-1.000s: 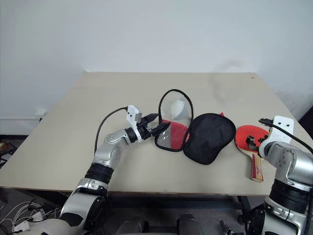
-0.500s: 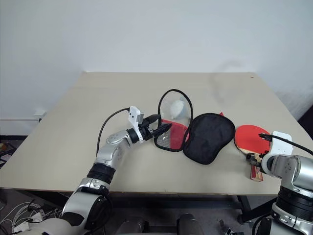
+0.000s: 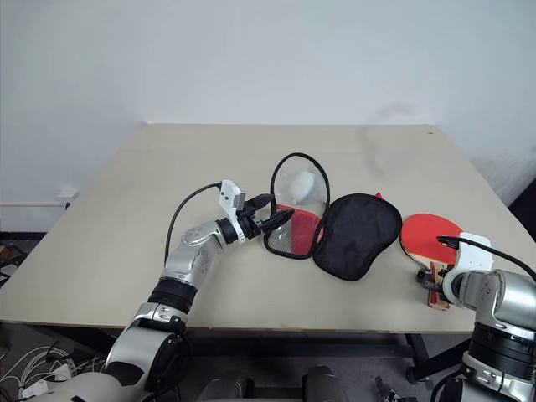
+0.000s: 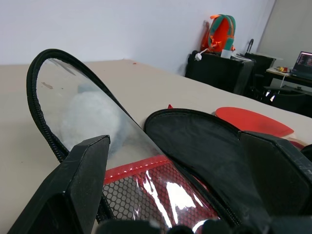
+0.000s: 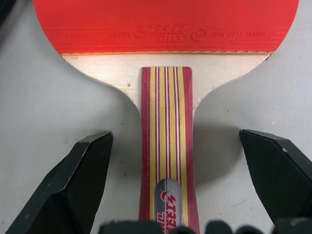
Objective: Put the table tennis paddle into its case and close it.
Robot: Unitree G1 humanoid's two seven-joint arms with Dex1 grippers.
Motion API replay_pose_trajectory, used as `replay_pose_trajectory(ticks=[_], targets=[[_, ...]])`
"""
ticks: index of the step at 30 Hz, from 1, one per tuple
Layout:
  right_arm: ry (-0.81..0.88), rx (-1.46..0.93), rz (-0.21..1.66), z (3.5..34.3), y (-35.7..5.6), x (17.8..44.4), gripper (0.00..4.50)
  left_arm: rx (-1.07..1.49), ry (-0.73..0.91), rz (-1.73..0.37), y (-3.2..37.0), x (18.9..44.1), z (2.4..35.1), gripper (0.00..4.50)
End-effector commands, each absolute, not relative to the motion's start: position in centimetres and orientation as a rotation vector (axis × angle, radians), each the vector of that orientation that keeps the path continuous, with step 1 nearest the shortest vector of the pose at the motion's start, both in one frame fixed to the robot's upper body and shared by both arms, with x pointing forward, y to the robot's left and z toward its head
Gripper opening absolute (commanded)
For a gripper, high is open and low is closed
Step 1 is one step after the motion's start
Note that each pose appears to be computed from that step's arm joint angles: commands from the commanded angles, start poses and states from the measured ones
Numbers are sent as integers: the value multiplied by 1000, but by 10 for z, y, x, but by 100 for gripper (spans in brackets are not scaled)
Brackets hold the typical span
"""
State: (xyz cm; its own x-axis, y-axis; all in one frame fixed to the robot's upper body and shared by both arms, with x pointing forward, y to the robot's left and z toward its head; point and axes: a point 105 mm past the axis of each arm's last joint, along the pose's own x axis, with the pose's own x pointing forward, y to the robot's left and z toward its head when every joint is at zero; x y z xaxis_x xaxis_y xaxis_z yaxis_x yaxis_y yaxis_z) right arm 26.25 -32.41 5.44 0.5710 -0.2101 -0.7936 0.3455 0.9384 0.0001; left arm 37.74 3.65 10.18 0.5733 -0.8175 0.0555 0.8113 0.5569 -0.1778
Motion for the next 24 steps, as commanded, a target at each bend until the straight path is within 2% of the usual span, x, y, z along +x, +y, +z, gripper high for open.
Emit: replay_pose_trajectory(ticks=[1,5,13,14,24], targets=[[877,177,-311,57,-320,271,414,-171,-25,-967,36,382,119,450],[865,183,-307,58,-319,274,331,-170,-25,-966,36,382,120,450],[849,184,-303,61,-317,278,127,-170,-25,-963,36,383,120,450],[846,185,-303,61,-317,279,114,-169,-25,-963,36,383,120,450],[782,199,-325,74,-317,290,114,-169,-26,-960,36,383,120,450]])
